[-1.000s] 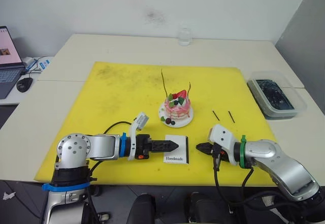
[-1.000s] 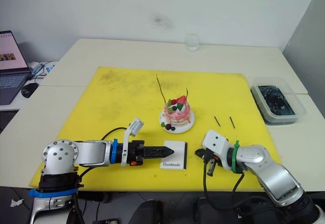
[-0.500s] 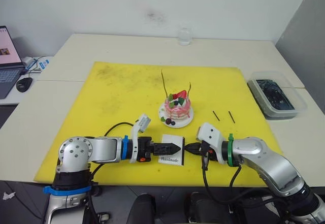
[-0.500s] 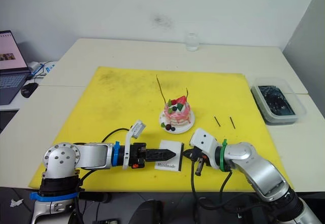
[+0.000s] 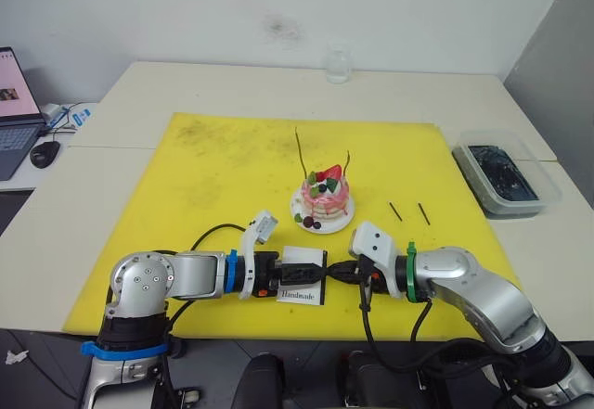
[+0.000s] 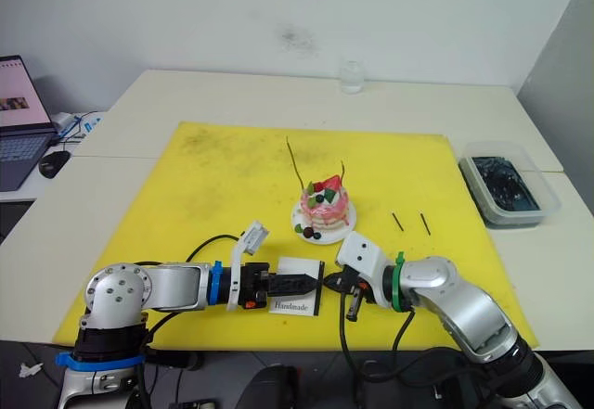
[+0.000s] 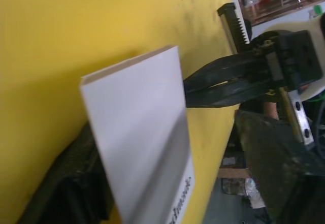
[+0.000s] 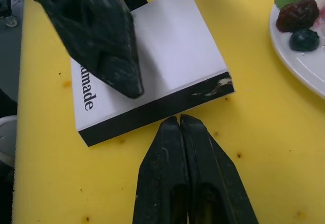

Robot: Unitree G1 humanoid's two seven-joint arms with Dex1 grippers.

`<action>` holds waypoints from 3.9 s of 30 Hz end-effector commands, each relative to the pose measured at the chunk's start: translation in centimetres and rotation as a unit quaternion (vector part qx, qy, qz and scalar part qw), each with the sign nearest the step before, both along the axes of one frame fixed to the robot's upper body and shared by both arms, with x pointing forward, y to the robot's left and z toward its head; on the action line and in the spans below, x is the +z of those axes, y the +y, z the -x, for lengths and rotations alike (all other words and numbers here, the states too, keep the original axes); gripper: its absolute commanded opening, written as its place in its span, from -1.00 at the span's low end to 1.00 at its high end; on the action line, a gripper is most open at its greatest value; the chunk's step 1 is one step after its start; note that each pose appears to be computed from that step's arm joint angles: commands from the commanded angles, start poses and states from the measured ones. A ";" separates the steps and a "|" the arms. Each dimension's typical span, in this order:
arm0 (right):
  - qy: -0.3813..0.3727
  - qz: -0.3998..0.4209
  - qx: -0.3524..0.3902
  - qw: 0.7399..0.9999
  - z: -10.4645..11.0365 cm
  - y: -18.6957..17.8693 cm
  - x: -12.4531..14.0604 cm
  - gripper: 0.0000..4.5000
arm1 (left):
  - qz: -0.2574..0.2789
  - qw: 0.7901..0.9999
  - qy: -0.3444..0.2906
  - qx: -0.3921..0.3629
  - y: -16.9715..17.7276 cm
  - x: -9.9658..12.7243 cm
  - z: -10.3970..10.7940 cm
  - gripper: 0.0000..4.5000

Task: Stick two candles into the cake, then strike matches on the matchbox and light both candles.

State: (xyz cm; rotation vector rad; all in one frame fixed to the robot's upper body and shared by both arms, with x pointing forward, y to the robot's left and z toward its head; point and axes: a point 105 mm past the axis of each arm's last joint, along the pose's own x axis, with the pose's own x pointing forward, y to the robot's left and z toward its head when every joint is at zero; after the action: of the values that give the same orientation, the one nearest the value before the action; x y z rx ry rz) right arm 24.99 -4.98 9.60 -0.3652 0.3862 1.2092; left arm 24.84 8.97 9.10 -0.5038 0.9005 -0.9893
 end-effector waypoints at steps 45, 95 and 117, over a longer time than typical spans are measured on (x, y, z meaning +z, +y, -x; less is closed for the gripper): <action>-0.188 -0.078 -0.230 0.952 -2.1 -9.4 6.9 -1.00 | 0.158 0.982 -0.096 -0.040 -1.3 5.7 2.2 -0.99; -0.124 -0.087 -0.411 0.899 -9.0 -9.3 0.8 -0.99 | 0.109 0.979 -0.166 -0.040 -1.3 5.6 2.1 -1.00; -0.077 -0.108 -0.329 0.935 0.9 -6.9 0.8 -0.99 | 0.098 0.980 -0.164 -0.059 -1.3 5.1 1.9 -1.00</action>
State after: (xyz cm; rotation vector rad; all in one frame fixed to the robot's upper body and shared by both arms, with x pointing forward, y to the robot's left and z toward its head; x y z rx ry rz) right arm 23.84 -12.11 9.03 -0.0868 0.2976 0.5423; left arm 23.07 7.75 13.62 -0.4568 0.5678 -1.2091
